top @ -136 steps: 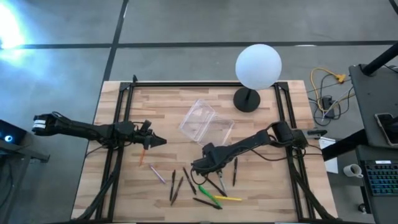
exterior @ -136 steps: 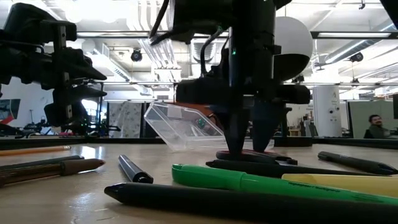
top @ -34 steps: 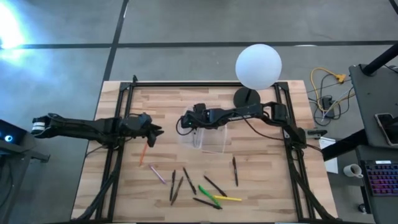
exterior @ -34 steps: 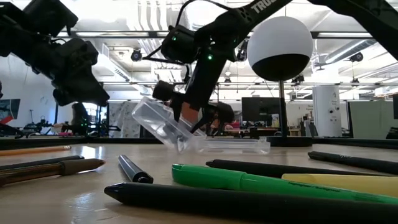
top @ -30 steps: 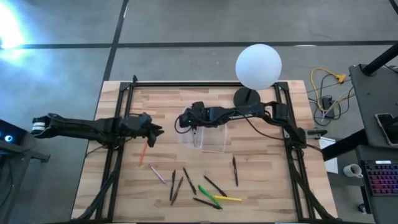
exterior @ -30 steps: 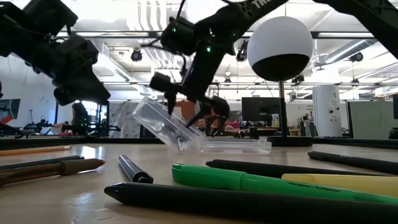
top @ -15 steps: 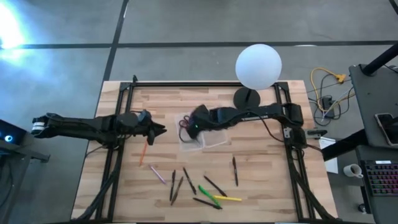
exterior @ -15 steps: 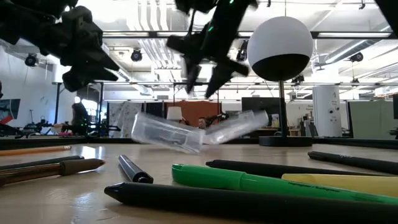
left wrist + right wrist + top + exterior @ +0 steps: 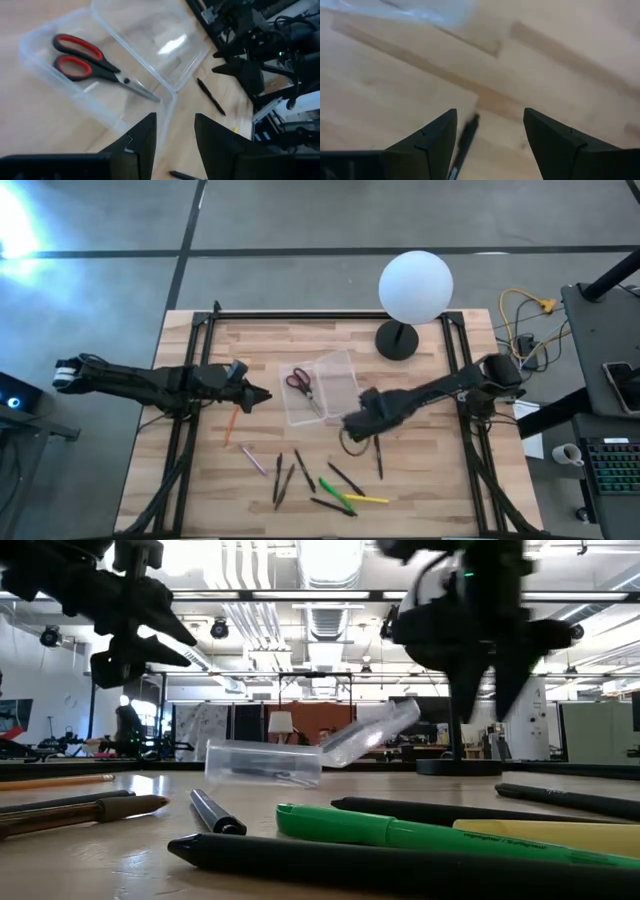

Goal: Pick & place school supplies into a supply box
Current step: Put the black pen into the transparent supply box

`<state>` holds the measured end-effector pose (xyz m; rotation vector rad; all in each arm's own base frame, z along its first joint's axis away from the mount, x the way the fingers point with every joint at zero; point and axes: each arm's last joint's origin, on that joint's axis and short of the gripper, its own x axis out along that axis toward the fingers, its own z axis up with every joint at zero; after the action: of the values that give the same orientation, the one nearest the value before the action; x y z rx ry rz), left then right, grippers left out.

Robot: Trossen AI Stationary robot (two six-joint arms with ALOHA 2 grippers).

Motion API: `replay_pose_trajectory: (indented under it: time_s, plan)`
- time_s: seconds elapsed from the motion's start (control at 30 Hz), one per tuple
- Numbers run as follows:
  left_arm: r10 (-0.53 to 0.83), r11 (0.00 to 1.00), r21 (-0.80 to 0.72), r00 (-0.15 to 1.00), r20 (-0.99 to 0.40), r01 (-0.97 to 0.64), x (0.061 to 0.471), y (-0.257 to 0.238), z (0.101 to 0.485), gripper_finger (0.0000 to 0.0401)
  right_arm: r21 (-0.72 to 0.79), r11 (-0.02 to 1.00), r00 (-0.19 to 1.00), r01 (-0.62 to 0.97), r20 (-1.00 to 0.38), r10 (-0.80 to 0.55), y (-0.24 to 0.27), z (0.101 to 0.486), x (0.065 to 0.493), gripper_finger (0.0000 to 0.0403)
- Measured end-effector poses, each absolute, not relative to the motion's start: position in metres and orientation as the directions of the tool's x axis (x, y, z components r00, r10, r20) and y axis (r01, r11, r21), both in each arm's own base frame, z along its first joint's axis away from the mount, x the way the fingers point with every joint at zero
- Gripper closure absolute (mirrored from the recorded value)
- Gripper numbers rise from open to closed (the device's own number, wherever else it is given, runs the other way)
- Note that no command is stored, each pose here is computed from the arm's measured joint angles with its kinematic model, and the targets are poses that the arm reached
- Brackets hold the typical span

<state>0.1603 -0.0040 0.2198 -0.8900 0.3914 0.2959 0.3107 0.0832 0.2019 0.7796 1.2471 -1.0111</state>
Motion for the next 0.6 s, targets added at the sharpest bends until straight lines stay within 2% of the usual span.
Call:
replay_pose_trajectory:
  time_s: [0.13, 0.27, 0.6]
  plan:
    - [0.071, 0.603, -0.683, 0.881, -0.468, -0.411, 0.172, -0.011, 0.226, 0.0283, -0.047, 0.312, 0.008, 0.949, -0.985, -0.173, 0.106, 0.189, 0.297, 0.0181]
    - [0.07, 0.622, -0.666, 0.876, -0.478, -0.413, 0.189, -0.019, 0.238, 0.0283, 0.037, 0.29, 0.085, 0.956, -0.984, -0.155, 0.121, 0.174, 0.293, 0.0182]
    - [0.018, 0.676, -0.607, 0.833, -0.554, -0.418, 0.216, -0.04, 0.268, 0.0283, 0.121, 0.203, 0.153, 0.972, -0.976, -0.153, 0.122, 0.14, 0.281, 0.0182]
